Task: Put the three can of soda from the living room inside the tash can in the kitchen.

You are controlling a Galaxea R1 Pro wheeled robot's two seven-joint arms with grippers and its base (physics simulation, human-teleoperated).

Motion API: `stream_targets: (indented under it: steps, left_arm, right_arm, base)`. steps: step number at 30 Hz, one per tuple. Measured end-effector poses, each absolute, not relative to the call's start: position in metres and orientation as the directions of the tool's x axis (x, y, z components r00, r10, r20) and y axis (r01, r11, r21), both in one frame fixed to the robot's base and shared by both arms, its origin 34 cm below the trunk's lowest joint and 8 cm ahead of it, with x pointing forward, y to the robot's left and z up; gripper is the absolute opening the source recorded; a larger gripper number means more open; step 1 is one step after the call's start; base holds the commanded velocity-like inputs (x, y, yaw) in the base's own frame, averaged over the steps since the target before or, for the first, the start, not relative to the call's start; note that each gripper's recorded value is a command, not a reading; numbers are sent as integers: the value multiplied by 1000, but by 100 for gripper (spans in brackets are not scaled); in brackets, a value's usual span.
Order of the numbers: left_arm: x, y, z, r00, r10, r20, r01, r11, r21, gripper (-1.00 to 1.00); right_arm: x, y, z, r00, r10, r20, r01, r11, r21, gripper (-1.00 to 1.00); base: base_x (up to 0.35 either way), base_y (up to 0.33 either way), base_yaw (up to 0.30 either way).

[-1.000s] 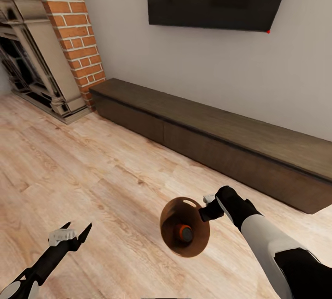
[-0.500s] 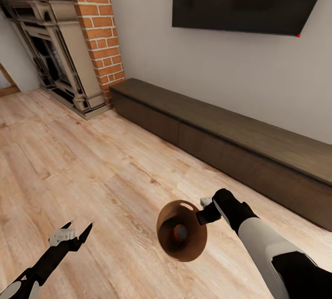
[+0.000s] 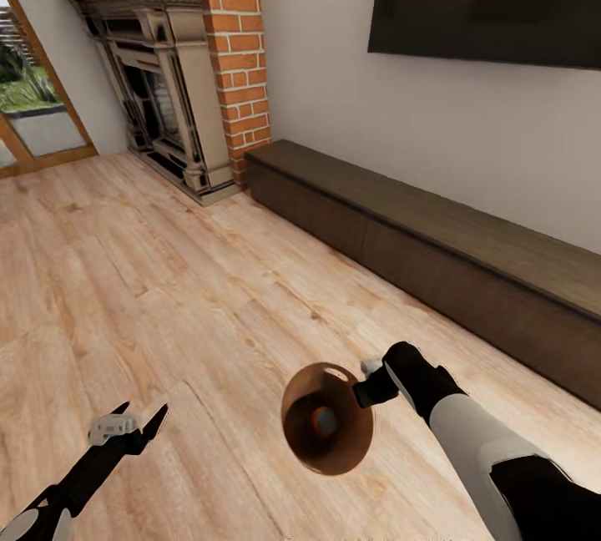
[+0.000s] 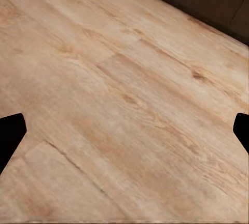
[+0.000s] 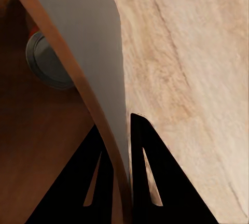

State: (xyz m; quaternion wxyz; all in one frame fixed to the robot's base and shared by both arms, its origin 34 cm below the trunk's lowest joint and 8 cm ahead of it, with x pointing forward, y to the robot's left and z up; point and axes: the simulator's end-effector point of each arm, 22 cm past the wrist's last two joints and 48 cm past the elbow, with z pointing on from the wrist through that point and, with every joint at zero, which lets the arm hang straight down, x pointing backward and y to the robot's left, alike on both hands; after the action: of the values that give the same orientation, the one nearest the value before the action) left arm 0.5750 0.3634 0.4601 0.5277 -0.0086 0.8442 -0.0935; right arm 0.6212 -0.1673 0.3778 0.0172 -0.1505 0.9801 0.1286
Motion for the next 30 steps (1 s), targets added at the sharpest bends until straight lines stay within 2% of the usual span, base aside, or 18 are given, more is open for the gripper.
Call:
stream_targets:
  steps: [16, 30]
  left_arm:
    - [576, 363, 463, -438, -112, -892, 85, 983, -165, 100]
    - [576, 363, 463, -438, -112, -892, 85, 983, -165, 100]
  right_arm:
    - [623, -166, 381, -955, -287, -79, -298, 926, 232, -100]
    - [623, -165, 381, -952, -294, -81, -305, 926, 224, -100]
  base:
    - [-135, 180, 234]
    - [-5, 7, 23]
